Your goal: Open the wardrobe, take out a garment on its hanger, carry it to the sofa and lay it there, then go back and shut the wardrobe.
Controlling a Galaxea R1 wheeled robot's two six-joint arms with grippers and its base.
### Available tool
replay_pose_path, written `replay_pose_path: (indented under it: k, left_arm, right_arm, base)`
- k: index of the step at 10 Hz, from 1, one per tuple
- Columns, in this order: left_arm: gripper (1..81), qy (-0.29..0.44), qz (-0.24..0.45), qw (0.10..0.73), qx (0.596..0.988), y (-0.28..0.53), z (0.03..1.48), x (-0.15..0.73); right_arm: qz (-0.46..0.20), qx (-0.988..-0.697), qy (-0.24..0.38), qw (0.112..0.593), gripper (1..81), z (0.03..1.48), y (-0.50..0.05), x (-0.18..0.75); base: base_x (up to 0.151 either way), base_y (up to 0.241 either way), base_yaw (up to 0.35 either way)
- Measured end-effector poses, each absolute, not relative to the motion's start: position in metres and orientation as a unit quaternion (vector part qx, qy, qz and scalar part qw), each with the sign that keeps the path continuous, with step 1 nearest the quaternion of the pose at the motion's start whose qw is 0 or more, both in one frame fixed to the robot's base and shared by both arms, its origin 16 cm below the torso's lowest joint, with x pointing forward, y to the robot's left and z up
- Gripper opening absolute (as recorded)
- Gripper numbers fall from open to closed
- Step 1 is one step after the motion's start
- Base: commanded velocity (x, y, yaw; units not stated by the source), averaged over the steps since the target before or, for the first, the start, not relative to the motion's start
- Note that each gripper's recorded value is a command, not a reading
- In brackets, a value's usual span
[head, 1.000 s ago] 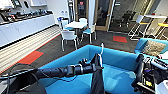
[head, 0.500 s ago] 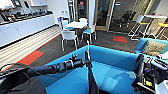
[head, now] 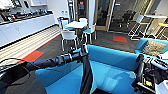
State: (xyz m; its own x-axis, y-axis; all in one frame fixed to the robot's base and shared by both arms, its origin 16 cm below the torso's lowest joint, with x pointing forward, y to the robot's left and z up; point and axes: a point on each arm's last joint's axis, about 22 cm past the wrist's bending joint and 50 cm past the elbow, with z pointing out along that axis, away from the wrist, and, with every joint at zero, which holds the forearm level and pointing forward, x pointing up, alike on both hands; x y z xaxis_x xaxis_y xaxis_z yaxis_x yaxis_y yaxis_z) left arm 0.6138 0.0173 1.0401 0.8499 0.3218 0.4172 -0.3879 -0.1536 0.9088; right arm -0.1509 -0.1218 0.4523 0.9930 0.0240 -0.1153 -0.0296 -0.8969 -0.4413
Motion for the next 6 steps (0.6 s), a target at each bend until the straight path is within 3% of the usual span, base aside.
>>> replay_pose_path:
  k: [6]
  left_arm:
    - [1.0, -0.022, 0.27, 0.656, 0.705, -0.006, 1.048, 0.626]
  right_arm:
    - [0.059, -0.972, 0.001, 0.227, 81.1, 0.452, -0.121, -0.15]
  base:
    - [0.0, 0.0, 0.0]
